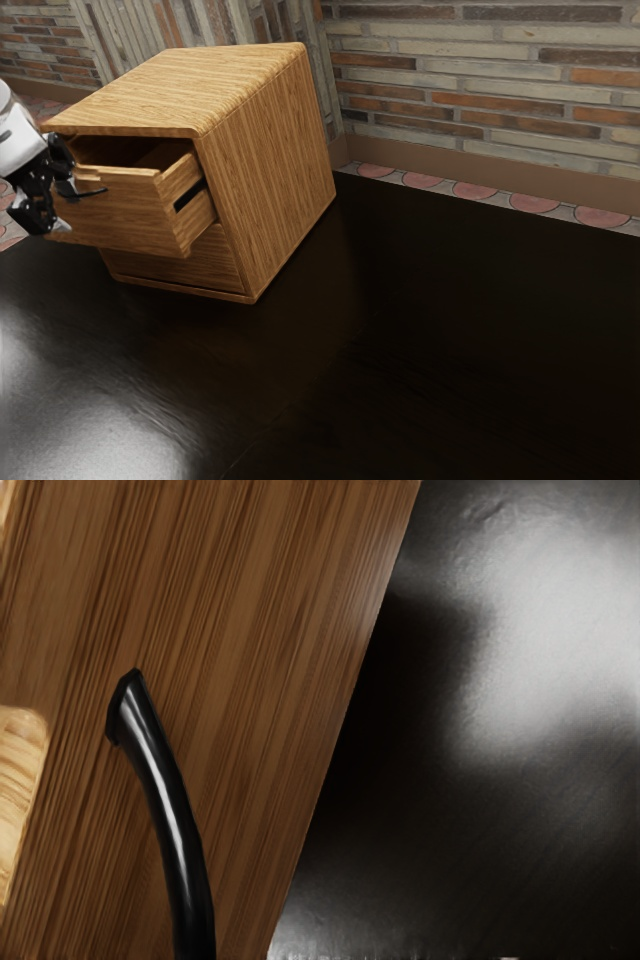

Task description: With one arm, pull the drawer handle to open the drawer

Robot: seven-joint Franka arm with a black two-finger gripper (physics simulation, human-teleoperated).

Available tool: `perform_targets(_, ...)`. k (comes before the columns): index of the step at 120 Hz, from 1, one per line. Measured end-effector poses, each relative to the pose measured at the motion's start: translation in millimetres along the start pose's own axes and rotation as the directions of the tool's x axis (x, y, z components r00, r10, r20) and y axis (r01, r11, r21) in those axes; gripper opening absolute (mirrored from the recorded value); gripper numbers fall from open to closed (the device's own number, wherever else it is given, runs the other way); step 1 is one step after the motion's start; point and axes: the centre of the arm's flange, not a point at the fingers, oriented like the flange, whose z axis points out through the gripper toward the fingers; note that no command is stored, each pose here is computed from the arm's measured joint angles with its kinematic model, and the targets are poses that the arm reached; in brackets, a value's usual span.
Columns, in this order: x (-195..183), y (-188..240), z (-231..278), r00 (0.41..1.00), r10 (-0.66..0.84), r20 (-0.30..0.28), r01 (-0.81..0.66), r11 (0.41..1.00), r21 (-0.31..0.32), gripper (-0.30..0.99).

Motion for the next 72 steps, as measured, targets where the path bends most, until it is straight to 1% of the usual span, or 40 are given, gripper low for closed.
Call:
perform_targets(3,0.3,0.7,-0.1,1.0,0.001,0.0,-0.001,1.0,-0.001,0.48)
perform_targets(15,0.0,4.7,0.5,1.0,0.001,0.0,-0.001,1.0,-0.007,0.59)
perform_targets(18,-0.4,5.8,0.1,1.0,0.001,0.0,-0.001,1.0,-0.008,0.6)
perform_targets(21,-0.8,7.2,-2.0,1.0,0.0,0.0,0.0,1.0,-0.006,0.59)
perform_targets(36,-3.8,18.6,-16.6,1.0,-0.006,0.001,0.006,1.0,0.011,0.64)
perform_targets(43,-3.6,25.5,-16.2,1.0,-0.006,0.0,0.006,1.0,0.006,0.65)
perform_targets(50,-3.8,33.4,-12.4,1.0,-0.008,0.0,0.008,1.0,-0.006,0.73)
perform_targets(72,-5.0,41.7,-6.1,1.0,-0.016,-0.003,0.016,1.0,-0.018,0.67)
